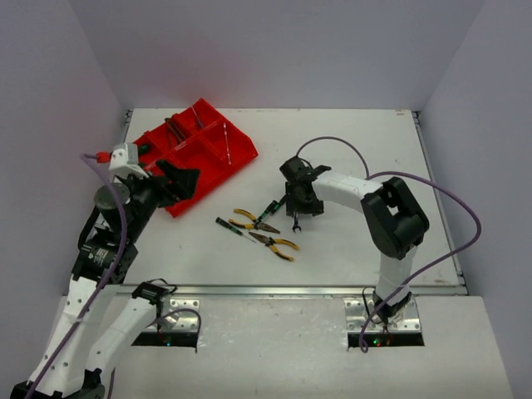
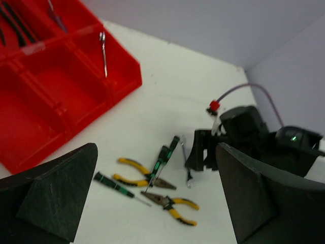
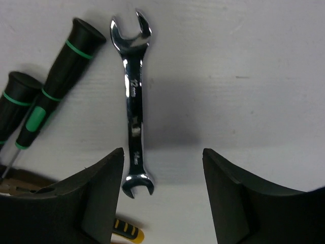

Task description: Sort the tools into containers

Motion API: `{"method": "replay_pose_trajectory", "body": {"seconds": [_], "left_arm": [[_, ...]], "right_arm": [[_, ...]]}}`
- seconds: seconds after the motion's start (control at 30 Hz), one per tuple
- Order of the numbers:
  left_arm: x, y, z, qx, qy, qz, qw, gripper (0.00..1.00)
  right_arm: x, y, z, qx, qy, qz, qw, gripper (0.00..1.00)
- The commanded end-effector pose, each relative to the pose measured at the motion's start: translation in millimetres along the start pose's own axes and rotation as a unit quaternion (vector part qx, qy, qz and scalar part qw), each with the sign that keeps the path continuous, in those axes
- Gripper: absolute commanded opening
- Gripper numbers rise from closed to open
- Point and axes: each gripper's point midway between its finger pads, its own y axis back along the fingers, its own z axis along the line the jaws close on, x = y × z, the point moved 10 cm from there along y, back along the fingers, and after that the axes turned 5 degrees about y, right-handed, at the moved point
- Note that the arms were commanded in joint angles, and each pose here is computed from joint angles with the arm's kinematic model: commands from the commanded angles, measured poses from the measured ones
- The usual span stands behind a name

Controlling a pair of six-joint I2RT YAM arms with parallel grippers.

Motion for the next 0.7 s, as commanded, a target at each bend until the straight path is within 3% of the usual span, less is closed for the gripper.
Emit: {"method": "replay_pose_trajectory", "body": {"seconds": [0.0,0.1,0.2,0.43,0.53,0.67], "left_arm": [[25.3,1.7,18.4,-0.022,-0.027,0.051,0.998,1.00],[31.2,1.1,20.1,-0.008,-0.028,0.059,0.998,1.00],[32.0,-0.5,20.4,-0.003,-0.028,0.054,0.998,1.00],[33.8,0.7,19.9,0.008,-0.029,0.058,0.998,1.00],[34.3,1.6,19.4,0.014,-0.027,0.055,0.998,1.00],[37.0,-2.6,16.9,0.028,-0.021,0.074,0.997,1.00]], "right_arm": [[-15.6,-15.8,6.3,0.019,-0.001,-0.004,1.000,0.55],[-14.7,-28.0,6.2,0.017,0.000,0.014,1.000,0.53],[-8.8,-36.3,6.2,0.011,0.001,0.034,0.999,0.44],[13.6,-41.0,-0.7,0.007,-0.003,0.067,0.998,0.08],[11.6,-26.2,-4.1,-0.005,-0.001,0.041,0.999,0.00],[5.5,0.1,-9.3,-0.040,0.013,-0.013,0.999,0.00]]}}
